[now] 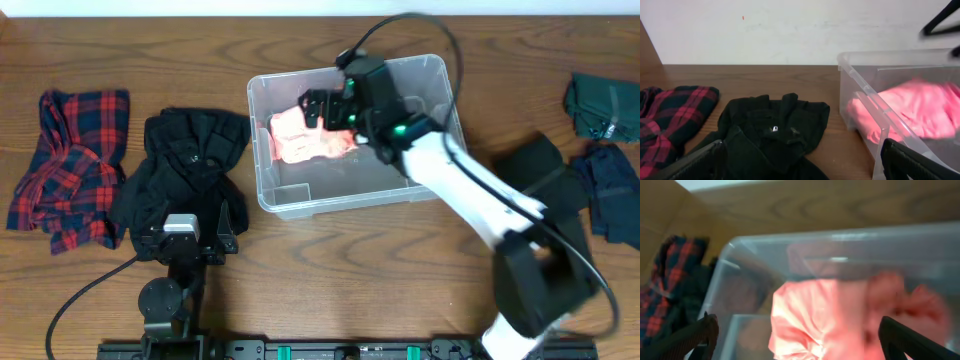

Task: Pack container
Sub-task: 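Carry the pink shirt into the bin's left side and release, then move the right gripper to the dark green cloth and grasp it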

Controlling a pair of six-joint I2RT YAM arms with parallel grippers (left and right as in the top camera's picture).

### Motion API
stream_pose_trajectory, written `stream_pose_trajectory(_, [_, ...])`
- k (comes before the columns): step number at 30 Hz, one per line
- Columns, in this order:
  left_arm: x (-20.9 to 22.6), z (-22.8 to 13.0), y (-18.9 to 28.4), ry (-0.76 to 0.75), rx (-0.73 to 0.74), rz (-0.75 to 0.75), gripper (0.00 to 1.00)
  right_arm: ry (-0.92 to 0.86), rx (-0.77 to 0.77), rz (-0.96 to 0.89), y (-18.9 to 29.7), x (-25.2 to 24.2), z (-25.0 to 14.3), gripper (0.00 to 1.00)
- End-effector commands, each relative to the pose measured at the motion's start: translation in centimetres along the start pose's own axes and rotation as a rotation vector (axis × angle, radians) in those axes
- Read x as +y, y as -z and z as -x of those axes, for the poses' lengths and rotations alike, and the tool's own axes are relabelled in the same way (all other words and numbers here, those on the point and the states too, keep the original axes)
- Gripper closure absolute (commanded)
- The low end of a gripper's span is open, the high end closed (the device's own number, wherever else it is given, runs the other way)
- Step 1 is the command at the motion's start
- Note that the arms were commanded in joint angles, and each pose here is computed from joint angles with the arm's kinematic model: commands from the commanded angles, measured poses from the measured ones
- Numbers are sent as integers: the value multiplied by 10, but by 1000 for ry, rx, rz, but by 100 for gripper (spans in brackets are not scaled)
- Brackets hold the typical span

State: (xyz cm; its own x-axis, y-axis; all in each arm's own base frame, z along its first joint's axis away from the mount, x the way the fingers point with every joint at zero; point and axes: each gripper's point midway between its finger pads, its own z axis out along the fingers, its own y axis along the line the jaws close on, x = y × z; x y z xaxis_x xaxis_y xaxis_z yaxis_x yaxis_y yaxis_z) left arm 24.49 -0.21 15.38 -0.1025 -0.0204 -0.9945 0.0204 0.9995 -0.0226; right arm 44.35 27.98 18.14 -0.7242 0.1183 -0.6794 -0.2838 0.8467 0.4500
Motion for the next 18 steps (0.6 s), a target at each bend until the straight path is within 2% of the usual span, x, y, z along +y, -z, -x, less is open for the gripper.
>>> stream_pose_trajectory(1, [-1,-16,-1,5,48,-11,2,90,-103,-10,50,-3,43,1])
stream_pose_trajectory(7, [-1,-16,-1,5,48,-11,2,98,-175,-139,108,-63,80,1])
stream_pose_trajectory(10, [-1,-16,-1,5,47,-11,2,54,-219,-233,134,-112,98,1])
stream_pose_trajectory(18, [-1,-16,-1,5,47,-11,2,-316,-279,-516,202,-282,97,2])
